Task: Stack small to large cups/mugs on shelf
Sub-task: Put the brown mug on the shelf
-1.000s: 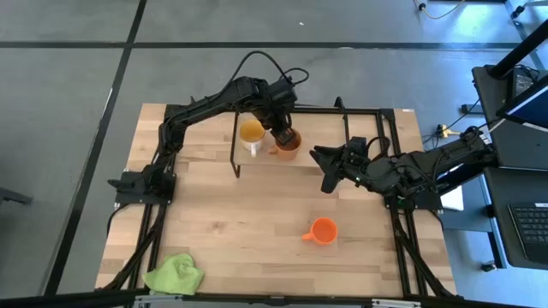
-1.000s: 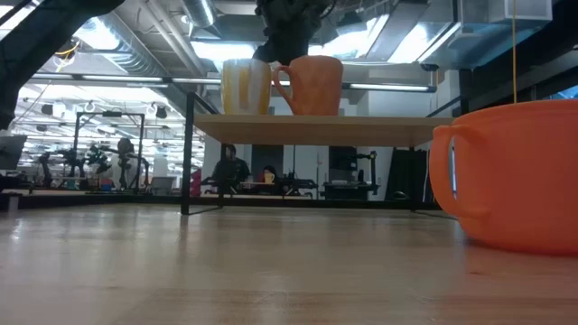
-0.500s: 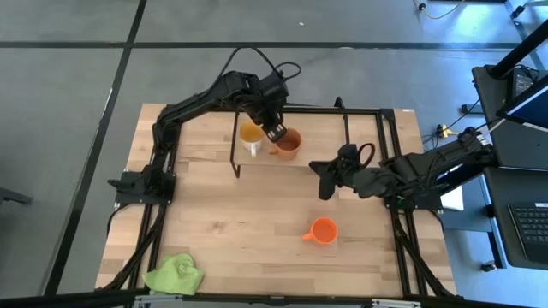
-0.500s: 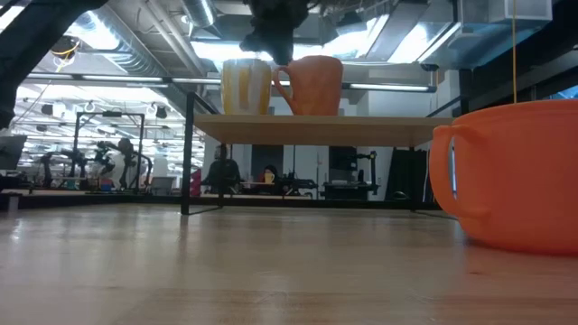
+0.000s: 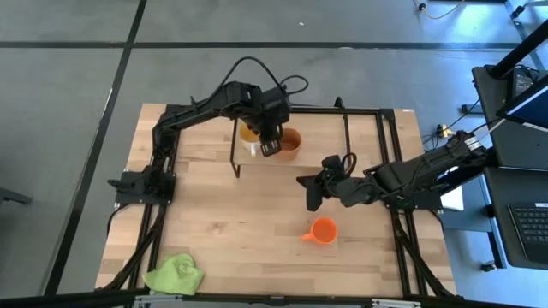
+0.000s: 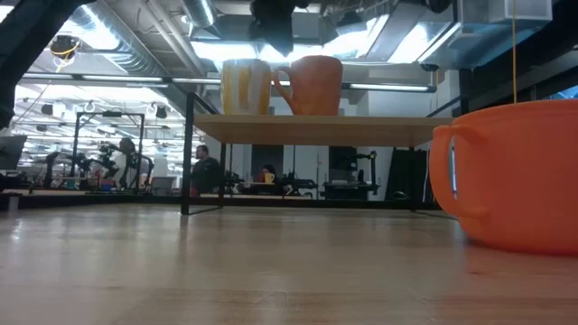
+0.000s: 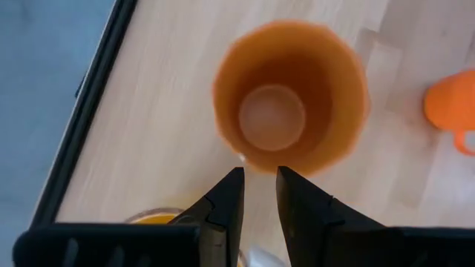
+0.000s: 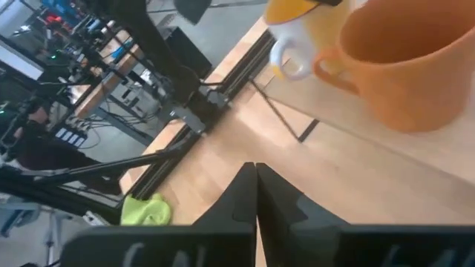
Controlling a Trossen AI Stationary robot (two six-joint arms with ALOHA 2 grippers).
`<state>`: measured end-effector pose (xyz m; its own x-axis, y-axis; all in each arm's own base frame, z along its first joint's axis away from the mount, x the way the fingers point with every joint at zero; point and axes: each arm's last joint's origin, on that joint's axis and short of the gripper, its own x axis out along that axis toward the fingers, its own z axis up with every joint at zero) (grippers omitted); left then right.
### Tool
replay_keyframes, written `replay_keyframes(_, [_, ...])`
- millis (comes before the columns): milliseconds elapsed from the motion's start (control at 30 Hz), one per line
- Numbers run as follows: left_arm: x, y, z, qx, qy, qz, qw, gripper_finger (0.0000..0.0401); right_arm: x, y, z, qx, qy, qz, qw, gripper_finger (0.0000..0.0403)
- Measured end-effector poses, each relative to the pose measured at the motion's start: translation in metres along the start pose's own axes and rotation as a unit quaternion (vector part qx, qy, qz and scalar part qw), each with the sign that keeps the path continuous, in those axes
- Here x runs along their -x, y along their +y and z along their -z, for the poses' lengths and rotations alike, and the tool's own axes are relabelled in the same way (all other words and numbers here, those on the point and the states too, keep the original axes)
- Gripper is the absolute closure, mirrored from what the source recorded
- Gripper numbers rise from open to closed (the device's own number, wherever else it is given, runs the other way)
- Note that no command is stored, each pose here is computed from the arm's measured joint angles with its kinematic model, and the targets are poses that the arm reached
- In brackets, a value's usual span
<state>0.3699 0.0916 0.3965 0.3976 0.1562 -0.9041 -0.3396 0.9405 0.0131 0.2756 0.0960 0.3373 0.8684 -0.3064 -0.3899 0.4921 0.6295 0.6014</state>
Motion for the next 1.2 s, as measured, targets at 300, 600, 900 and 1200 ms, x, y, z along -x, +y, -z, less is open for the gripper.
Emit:
replay_keyframes(300, [-0.003, -0.002, 0.009, -0.032, 0.048, -0.014, 0.998, 0.0327, -0.006, 0.003, 0.006, -0.007, -0.004, -0.001, 1.000, 0.0401])
replay_keyframes(600, [-0.019, -0.017, 0.014, -0.090, 0.074, -0.019, 0.993, 0.0385, -0.006, 0.003, 0.006, -0.003, -0.008, 0.001, 1.000, 0.0402])
replay_keyframes(900, [-0.025, -0.024, 0.009, -0.103, 0.043, -0.054, 0.992, 0.0400, -0.006, 0.003, 0.006, 0.002, -0.005, 0.000, 1.000, 0.0403])
replay_keyframes(1200, [-0.025, -0.022, 0.010, -0.099, 0.050, -0.054, 0.992, 0.0401, -0.006, 0.003, 0.006, 0.004, -0.005, -0.001, 1.000, 0.0403])
